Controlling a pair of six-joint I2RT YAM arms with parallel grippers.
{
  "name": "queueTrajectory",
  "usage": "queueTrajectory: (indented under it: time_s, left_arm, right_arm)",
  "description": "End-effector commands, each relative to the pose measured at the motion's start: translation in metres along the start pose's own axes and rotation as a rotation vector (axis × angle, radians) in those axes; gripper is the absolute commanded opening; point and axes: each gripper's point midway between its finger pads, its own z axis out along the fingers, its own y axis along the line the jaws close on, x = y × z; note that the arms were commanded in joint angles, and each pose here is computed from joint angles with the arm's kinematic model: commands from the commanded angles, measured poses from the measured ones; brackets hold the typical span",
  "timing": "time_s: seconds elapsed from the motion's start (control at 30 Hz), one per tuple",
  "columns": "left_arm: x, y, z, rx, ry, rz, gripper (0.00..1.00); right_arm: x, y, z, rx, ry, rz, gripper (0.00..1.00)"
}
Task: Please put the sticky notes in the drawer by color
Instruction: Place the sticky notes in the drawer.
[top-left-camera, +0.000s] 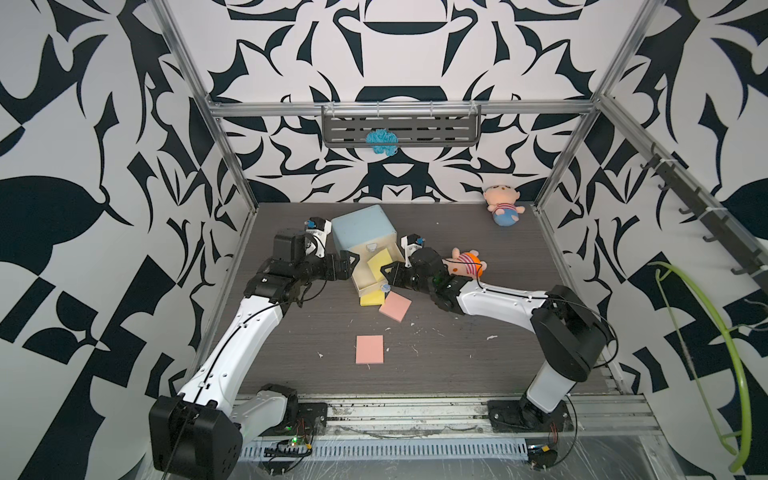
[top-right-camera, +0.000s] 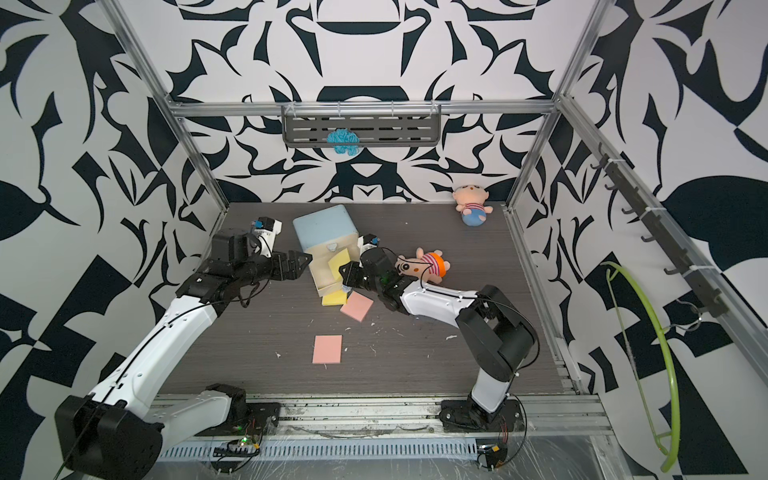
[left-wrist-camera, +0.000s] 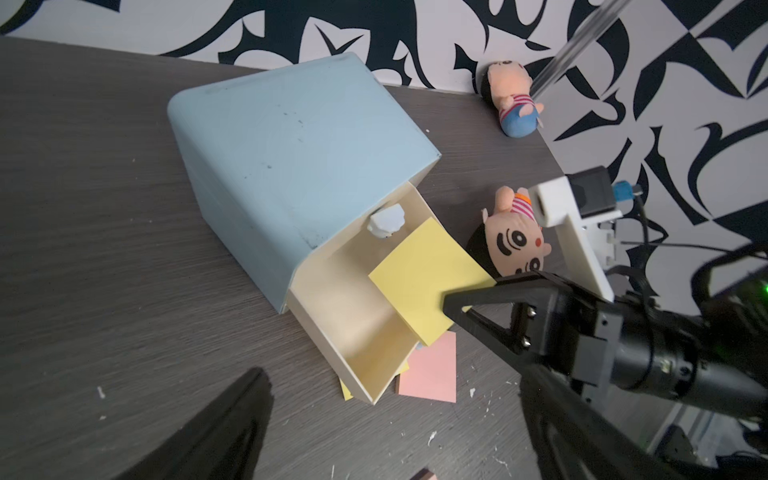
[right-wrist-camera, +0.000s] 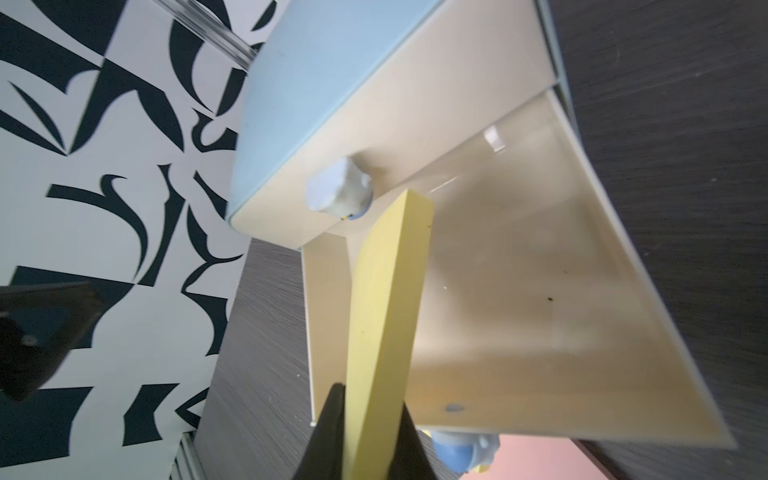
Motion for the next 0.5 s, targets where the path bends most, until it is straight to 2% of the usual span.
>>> queueTrajectory:
  time_s: [0.0, 0.27, 0.33, 0.37, 0.4, 0.47]
  left_arm:
    - [0.003, -0.009, -0.005, 0.042, 0.013, 0.114, 0.99]
    - [0.014, -0.004, -0.001, 0.031, 0.034, 0.106, 0.99]
    - [0.015, -0.004, -0.001, 0.03, 0.034, 0.106, 0.99]
    - [0.016, -0.004, -0.001, 0.029, 0.035, 0.106, 0.99]
    - [0.016, -0.004, -0.002, 0.028, 0.034, 0.106, 0.99]
    - [0.015, -0.004, -0.002, 0.027, 0.032, 0.106, 0.99]
  right_arm:
    - [-0.017, 0.022, 0.006, -0.037, -0.022, -0.035, 0.0]
    - [-0.016, 0.037, 0.036, -0.097, 0.033, -0.01, 0.02]
    - [-0.016, 0.039, 0.039, -0.1, 0.042, -0.016, 0.13]
    - [-0.016, 0.039, 0.038, -0.094, 0.043, -0.025, 0.21]
    - [-0.016, 0.038, 0.036, -0.082, 0.045, -0.038, 0.35]
    - [-0.016, 0.032, 0.03, -0.043, 0.041, -0.066, 0.55]
